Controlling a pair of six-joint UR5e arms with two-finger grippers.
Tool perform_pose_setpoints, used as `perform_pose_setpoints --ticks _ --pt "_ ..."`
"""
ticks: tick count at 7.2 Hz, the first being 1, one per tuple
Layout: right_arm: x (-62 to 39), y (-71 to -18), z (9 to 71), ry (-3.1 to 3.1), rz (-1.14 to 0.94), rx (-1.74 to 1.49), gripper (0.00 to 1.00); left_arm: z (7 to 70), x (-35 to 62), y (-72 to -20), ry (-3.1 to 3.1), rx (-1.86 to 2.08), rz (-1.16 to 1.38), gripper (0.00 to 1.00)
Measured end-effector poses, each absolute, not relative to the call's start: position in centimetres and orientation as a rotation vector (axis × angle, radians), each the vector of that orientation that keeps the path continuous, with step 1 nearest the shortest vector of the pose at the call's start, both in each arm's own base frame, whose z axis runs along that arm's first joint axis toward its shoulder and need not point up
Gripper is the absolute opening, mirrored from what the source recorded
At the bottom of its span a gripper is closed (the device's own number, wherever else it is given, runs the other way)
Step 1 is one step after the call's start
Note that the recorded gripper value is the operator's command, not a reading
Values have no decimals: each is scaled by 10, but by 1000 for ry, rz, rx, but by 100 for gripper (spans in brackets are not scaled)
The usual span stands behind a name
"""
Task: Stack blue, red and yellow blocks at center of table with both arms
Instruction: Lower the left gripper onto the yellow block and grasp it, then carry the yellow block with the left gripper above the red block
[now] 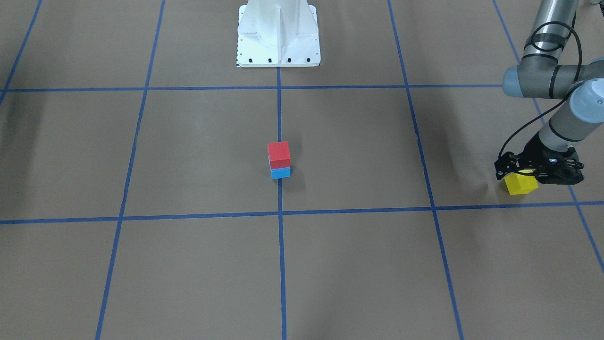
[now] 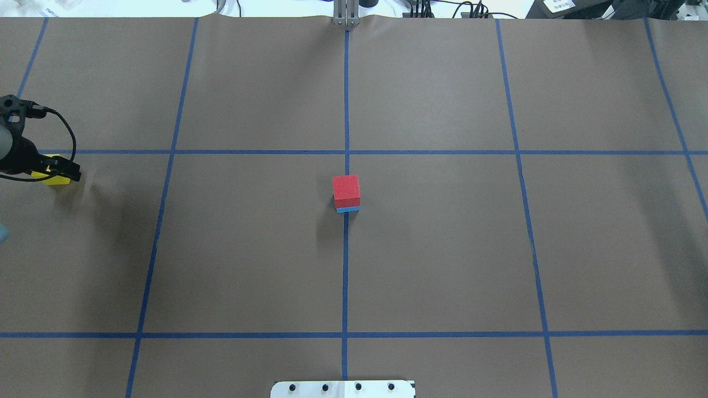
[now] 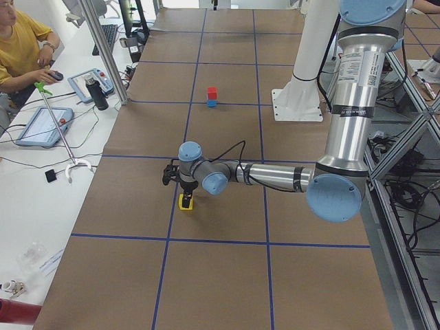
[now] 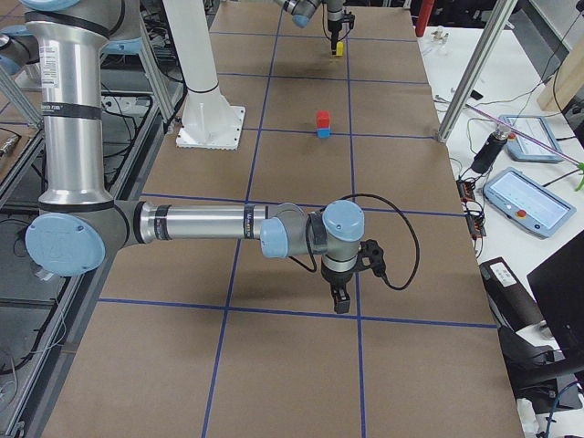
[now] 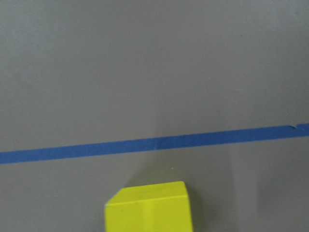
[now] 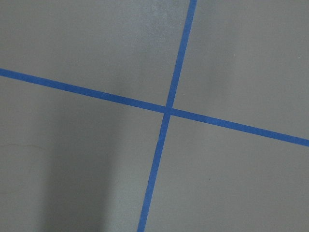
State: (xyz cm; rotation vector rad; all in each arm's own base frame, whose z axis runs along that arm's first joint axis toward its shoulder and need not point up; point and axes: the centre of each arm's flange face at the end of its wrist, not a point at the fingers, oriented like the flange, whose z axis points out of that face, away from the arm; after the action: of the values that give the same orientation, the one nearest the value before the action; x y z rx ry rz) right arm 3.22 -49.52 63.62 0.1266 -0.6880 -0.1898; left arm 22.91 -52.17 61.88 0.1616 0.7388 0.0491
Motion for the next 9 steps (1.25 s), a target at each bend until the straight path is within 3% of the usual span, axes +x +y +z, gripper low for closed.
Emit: perform_pose_setpoints --ticks 1,2,3,6,9 --pt "32 -495 636 -688 -189 126 99 622 232 -521 737 164 50 52" --pt "33 -495 637 -688 -189 126 99 624 232 -521 729 168 48 11" --pt "33 -495 637 -688 -188 125 99 622 234 -523 727 174 49 0" --pt "33 -494 639 -689 -187 122 99 574 248 -547 766 228 65 0" --pt "33 -492 641 -689 -186 118 99 437 279 -585 767 203 36 0"
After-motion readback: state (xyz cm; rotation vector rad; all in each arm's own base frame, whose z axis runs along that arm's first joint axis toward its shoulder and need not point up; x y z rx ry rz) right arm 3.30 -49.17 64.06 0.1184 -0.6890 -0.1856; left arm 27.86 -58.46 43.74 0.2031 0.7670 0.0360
